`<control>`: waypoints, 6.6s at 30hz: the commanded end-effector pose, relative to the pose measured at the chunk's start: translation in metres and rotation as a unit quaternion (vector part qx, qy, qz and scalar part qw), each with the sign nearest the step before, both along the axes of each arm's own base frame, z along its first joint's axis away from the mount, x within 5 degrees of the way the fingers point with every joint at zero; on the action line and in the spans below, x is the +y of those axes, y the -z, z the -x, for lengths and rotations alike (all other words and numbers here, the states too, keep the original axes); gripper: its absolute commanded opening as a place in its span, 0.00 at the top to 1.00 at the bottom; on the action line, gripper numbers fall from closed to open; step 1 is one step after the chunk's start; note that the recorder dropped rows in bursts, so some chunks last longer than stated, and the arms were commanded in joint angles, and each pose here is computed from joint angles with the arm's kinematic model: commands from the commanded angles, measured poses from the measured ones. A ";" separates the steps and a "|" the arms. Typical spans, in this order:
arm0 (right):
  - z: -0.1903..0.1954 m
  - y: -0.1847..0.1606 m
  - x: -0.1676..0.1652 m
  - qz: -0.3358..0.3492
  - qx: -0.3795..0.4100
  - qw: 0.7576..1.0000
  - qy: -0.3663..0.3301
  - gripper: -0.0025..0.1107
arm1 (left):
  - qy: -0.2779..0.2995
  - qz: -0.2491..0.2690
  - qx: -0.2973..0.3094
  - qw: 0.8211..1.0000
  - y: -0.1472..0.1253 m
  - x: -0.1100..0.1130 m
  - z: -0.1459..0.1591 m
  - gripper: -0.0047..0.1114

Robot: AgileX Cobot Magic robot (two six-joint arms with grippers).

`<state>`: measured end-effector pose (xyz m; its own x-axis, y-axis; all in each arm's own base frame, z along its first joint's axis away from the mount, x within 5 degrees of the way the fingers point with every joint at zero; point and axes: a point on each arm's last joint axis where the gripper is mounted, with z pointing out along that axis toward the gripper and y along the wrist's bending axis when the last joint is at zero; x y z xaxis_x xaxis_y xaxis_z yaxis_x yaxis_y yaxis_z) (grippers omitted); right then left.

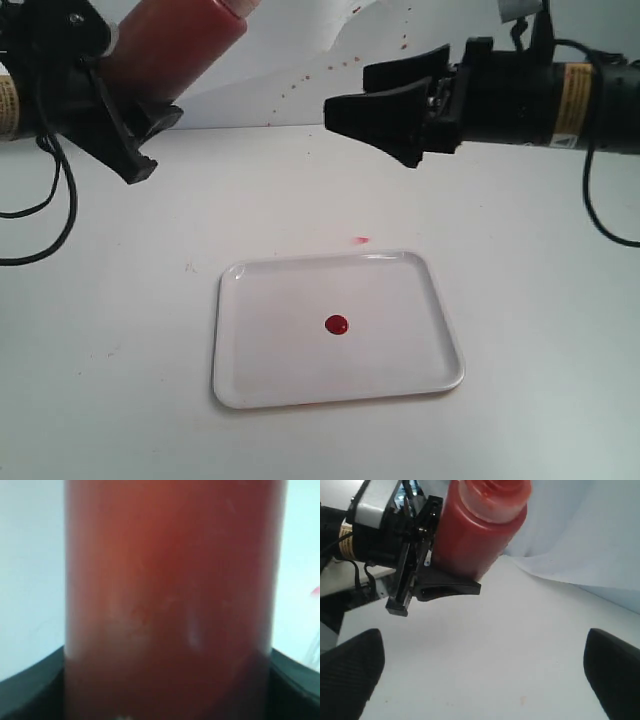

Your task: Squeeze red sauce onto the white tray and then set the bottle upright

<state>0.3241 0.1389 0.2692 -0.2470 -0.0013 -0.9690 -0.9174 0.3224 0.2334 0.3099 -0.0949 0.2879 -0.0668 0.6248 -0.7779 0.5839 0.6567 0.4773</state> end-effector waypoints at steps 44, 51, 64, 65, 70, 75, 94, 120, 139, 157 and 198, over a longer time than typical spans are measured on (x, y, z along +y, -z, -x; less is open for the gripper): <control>0.023 0.016 0.119 -0.074 -0.097 0.991 0.056 0.98 | 0.275 0.315 0.184 0.890 0.056 -0.010 -0.006 0.96; 0.023 0.016 0.119 -0.076 -0.097 0.991 0.059 0.98 | 0.275 0.315 0.184 0.890 0.056 -0.010 -0.006 0.96; 0.017 0.013 0.116 -0.099 -0.080 0.987 0.096 0.98 | 0.277 0.305 0.192 0.891 0.058 -0.010 -0.005 0.95; 0.017 0.013 0.116 -0.097 -0.080 0.987 0.097 0.98 | 0.251 0.301 0.200 0.898 0.061 -0.008 -0.008 0.95; 0.013 0.018 0.114 -0.062 -0.082 0.988 0.116 0.98 | 0.176 0.293 0.216 0.915 0.068 -0.003 -0.018 0.57; 0.011 0.018 0.113 -0.063 -0.079 0.986 0.133 0.98 | 0.188 0.324 0.213 0.903 0.062 -0.005 -0.017 0.07; -0.033 0.098 0.110 -0.034 -0.122 0.951 0.283 0.98 | -0.021 0.197 0.198 0.960 0.089 0.024 -0.040 0.07; -0.113 0.164 0.165 0.095 -0.130 0.950 0.268 0.95 | -0.129 0.158 0.204 0.957 0.188 0.044 -0.069 0.07; -0.089 0.045 0.181 -0.006 -0.188 0.951 0.246 0.05 | -0.120 0.195 0.193 0.954 0.183 0.041 -0.071 0.07; 0.011 -0.154 0.098 0.252 -0.212 0.900 0.285 0.08 | -0.021 0.219 0.114 0.969 0.098 0.030 -0.017 0.96; 0.162 -0.123 -0.030 0.186 -0.059 0.921 0.337 0.98 | -0.005 0.368 -0.197 0.909 -0.058 0.053 0.218 0.96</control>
<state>0.1625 0.1093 0.3921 -0.2133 -0.2368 -0.9479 -0.4900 0.8652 -0.1059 0.0904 -0.0470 0.3483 0.3521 -0.0129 -0.9359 0.4794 0.8613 0.1685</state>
